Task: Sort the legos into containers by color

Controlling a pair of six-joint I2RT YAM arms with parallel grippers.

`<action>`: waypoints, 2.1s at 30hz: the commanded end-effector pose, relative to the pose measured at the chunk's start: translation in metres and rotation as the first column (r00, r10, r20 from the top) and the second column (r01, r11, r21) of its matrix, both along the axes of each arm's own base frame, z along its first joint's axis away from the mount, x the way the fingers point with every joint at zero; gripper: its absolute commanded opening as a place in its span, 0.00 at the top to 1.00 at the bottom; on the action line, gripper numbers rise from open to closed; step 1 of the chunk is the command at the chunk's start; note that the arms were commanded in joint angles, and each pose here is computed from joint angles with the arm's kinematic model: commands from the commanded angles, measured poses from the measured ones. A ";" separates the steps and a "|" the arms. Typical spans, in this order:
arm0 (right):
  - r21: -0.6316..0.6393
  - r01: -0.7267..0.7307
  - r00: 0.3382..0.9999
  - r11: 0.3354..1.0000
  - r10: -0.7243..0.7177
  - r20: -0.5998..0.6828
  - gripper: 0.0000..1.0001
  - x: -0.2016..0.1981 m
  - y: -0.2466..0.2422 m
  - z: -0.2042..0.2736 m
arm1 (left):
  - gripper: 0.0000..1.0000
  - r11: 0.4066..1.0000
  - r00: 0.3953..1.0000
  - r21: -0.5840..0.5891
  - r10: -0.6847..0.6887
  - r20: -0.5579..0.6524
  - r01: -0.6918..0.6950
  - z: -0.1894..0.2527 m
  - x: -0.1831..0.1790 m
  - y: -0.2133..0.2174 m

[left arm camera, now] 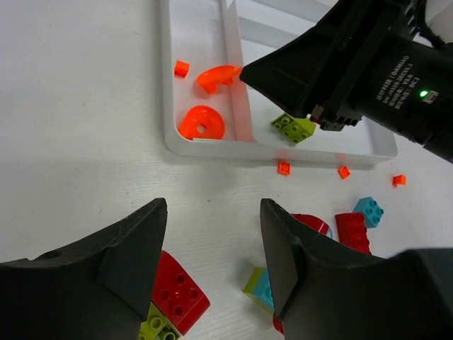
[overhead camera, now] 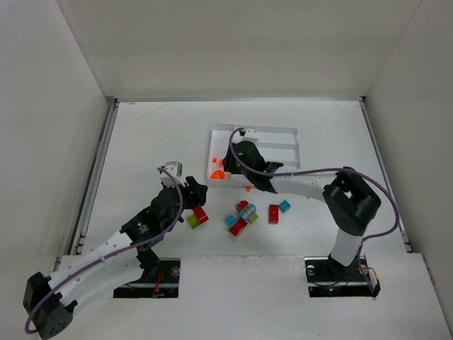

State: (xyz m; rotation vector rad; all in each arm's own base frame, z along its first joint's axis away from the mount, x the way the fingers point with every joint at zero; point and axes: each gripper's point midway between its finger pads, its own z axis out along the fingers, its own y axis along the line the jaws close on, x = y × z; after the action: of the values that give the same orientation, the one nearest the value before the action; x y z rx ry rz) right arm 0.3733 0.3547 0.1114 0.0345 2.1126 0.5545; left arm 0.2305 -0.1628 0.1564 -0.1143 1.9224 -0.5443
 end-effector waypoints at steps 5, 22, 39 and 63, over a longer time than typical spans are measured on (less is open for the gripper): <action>0.010 -0.052 0.993 0.999 0.051 0.109 0.64 -0.066 -0.050 0.045 | 0.48 0.990 0.990 0.011 -0.137 -0.019 0.138 0.013 -0.023 -0.031; -0.043 -0.369 0.923 0.929 0.361 -0.131 0.30 -0.234 -0.054 -0.004 | 0.48 0.985 0.984 0.032 -0.169 -0.047 0.171 0.000 -0.032 -0.044; -0.173 -0.399 0.911 0.901 0.368 -0.185 0.14 -0.223 -0.010 -0.047 | 0.46 0.987 0.987 0.034 -0.154 -0.040 0.155 0.000 -0.027 -0.042; 0.060 -0.396 0.918 0.916 0.394 0.048 0.47 -0.208 -0.028 0.035 | 0.20 0.916 0.946 -0.292 -0.313 -0.086 0.276 0.053 -0.044 -0.071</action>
State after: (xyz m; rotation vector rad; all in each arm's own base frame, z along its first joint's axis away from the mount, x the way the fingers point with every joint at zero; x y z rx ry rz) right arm 0.1553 0.3199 0.1242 -0.4004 2.1629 0.7459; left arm 0.1906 -0.2120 0.1676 -0.0240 2.0739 -0.8388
